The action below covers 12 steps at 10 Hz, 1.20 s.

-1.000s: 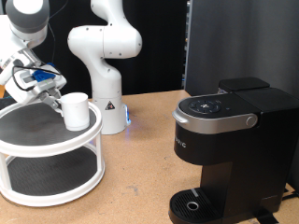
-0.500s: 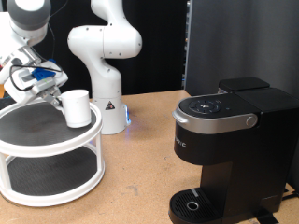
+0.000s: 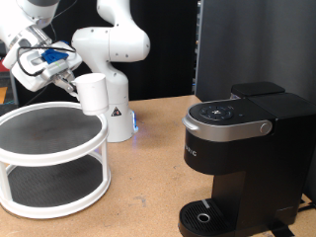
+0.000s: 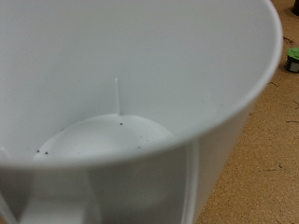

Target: Make a cup of coffee with the keurig machine

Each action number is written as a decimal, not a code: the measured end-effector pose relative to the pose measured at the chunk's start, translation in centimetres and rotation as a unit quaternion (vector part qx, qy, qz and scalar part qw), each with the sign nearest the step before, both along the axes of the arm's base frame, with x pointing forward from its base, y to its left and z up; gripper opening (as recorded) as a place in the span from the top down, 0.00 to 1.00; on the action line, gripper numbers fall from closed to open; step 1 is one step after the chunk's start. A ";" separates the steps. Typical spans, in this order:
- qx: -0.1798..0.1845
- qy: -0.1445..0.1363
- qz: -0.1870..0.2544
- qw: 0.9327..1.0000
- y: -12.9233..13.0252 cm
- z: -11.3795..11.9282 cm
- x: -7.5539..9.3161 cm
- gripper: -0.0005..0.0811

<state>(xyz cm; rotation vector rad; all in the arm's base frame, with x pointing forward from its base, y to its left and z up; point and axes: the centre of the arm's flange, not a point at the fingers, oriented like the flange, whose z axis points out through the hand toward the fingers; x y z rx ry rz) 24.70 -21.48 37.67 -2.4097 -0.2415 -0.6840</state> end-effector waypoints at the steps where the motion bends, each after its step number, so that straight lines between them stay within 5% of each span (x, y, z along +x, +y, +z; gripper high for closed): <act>1: 0.002 0.001 0.000 1.000 0.0 -0.1 -0.1 0.91; 4: 0.006 -0.003 -0.031 0.999 1.2 -1.3 0.9 0.91; 12: -0.006 -0.014 -0.121 0.993 9.1 -3.5 10.0 0.91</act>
